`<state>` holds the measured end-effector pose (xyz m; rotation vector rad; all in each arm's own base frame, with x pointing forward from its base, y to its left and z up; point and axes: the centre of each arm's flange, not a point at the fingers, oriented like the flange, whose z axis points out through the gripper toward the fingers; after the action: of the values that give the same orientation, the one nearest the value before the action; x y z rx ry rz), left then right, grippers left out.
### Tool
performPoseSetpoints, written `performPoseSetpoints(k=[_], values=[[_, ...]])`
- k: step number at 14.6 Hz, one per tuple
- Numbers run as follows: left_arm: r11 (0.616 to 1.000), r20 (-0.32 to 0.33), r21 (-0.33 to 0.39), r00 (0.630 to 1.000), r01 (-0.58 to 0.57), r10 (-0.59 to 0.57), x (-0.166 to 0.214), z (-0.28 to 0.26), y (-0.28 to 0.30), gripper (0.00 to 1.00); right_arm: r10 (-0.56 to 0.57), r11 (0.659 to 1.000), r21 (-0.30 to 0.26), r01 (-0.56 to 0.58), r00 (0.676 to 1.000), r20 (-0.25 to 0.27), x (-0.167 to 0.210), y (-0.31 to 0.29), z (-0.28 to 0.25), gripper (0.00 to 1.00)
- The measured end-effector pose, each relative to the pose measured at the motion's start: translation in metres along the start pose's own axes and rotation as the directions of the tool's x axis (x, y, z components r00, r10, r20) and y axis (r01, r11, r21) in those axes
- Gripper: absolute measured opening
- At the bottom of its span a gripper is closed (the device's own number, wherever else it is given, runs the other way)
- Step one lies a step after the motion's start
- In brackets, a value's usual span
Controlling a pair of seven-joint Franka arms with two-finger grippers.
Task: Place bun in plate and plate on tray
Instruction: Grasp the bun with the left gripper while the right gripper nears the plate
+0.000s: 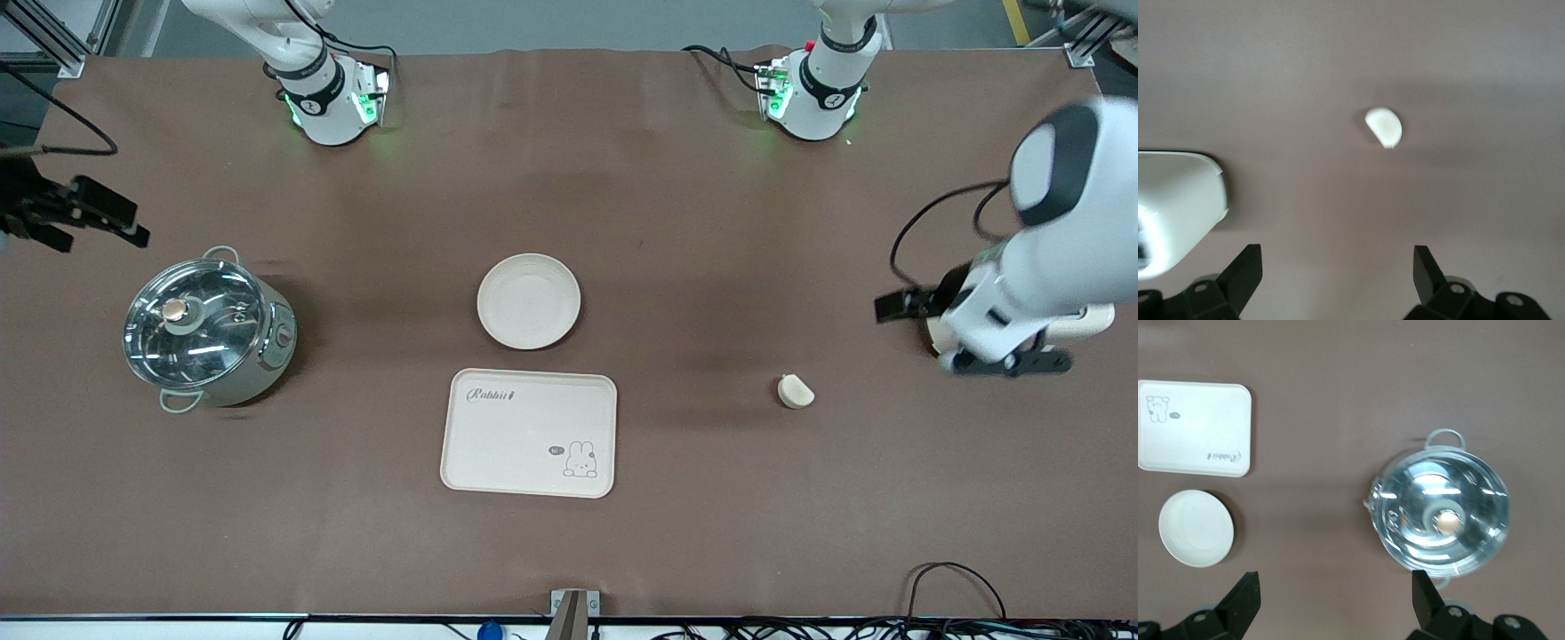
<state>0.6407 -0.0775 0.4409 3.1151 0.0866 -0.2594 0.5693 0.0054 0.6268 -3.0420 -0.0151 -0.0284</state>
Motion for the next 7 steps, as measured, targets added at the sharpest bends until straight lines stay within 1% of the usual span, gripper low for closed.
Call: performPoseSetpoints(k=[2, 3, 5, 7], values=[[0.998, 0.012, -0.009, 0.998, 0.060, -0.060, 0.023, 0.052, 0.003, 1.00, 0.024, 1.000, 0.015, -0.024, 1.000, 0.004, 0.013, -0.015, 0.033, 1.00], [0.996, 0.021, -0.011, 0.995, 0.093, -0.093, 0.030, 0.072, 0.004, 1.00, 0.045, 0.998, 0.034, -0.046, 0.999, 0.007, 0.018, -0.026, 0.052, 1.00], [0.986, 0.027, -0.014, 0.986, 0.165, -0.165, 0.040, 0.101, 0.006, 1.00, 0.082, 0.995, 0.056, -0.082, 0.997, 0.004, 0.023, -0.051, 0.089, 1.00], [0.975, 0.022, -0.019, 0.975, 0.222, -0.222, 0.043, 0.124, 0.007, 1.00, 0.099, 0.994, 0.052, -0.100, 0.995, 0.025, 0.022, -0.078, 0.121, 1.00]])
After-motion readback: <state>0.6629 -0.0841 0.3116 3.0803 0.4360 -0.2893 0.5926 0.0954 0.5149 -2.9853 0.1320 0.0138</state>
